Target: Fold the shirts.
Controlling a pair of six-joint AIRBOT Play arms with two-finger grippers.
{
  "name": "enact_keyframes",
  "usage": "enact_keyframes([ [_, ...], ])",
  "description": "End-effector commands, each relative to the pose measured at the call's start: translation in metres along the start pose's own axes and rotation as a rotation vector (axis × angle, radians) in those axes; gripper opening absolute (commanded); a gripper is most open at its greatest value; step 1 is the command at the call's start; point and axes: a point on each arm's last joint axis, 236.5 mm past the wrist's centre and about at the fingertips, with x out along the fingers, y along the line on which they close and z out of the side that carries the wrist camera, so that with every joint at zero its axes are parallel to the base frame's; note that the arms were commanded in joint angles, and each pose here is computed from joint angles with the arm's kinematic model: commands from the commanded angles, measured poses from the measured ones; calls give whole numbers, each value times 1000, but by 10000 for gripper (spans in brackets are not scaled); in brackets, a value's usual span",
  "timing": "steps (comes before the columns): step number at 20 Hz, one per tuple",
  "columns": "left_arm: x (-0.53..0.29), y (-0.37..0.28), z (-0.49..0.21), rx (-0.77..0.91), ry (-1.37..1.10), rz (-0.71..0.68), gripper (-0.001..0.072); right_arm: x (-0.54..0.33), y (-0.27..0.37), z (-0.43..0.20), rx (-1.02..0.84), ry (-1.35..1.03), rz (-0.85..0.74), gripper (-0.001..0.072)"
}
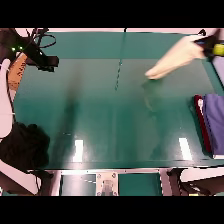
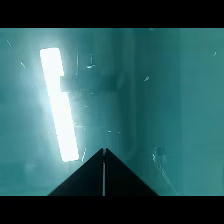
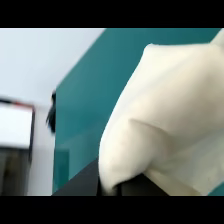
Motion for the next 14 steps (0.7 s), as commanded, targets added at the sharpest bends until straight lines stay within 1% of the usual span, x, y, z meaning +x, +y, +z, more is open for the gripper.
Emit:
enact_keyframes([
  [1,0,-4,0,-2,-2,-18,24,-114,-33,63,57,-249,-90,16],
  [4,0,-9,1,-2,-4,-38,25,-192,-75,70,144,-344,-257,16],
  [7,-1,-11,1,-2,-5,-47,25,-254,-114,45,249,-359,-472,16],
  [9,-1,-11,1,-2,-4,-47,24,-293,-136,26,302,-376,-653,16],
  [11,-1,-11,-1,-2,2,-49,24,-314,-157,0,374,-340,-790,16],
  [14,-1,-12,-7,-1,28,-53,25,-326,-196,-49,513,-226,-939,16],
])
